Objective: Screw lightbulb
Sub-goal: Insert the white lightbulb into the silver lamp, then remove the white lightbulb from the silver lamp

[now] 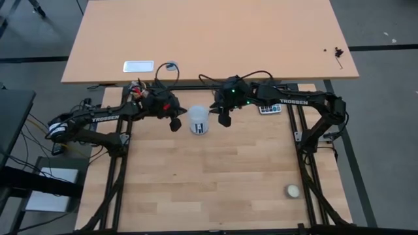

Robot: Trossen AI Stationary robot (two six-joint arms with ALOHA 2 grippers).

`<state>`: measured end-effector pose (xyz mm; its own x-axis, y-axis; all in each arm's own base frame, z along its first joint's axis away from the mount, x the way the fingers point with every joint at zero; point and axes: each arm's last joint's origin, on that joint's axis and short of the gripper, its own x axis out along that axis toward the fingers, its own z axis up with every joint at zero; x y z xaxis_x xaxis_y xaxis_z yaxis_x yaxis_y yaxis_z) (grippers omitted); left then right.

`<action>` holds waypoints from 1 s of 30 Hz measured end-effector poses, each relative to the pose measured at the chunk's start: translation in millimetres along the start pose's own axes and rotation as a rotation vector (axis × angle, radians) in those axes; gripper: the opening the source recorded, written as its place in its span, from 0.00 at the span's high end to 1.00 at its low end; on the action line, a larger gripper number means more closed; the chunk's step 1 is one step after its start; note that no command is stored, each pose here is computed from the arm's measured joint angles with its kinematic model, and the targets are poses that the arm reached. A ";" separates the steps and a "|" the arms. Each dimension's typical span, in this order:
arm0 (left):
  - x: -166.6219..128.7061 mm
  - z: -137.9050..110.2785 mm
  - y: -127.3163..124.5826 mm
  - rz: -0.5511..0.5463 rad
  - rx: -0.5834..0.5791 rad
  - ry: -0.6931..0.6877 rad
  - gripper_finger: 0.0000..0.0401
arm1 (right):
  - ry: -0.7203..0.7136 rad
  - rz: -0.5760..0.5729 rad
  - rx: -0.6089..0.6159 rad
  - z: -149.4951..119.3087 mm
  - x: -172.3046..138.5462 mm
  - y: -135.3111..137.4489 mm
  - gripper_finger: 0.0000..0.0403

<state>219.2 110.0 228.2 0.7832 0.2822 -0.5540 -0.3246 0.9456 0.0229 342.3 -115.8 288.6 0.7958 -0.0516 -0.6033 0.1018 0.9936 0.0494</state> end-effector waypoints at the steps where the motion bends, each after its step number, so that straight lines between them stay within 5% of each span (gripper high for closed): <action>1: 0.0 -2.0 -0.3 -0.002 -0.002 0.020 1.00 | 0.021 0.000 0.007 -2.3 -0.1 -0.7 0.75; 10: 0.8 5.3 -11.3 -0.069 0.028 -0.050 1.00 | 0.028 0.003 0.010 -23.5 14.3 -2.2 0.98; 30: 5.3 2.3 -14.2 -0.079 0.005 -0.021 1.00 | 0.096 0.000 0.032 -37.8 32.4 -7.6 0.98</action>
<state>229.1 98.5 226.8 0.8170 0.2103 -0.5370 -0.2590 0.9658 -0.0157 344.8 -121.2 238.6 0.7352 -0.0400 -0.6767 0.1220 0.9898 0.0740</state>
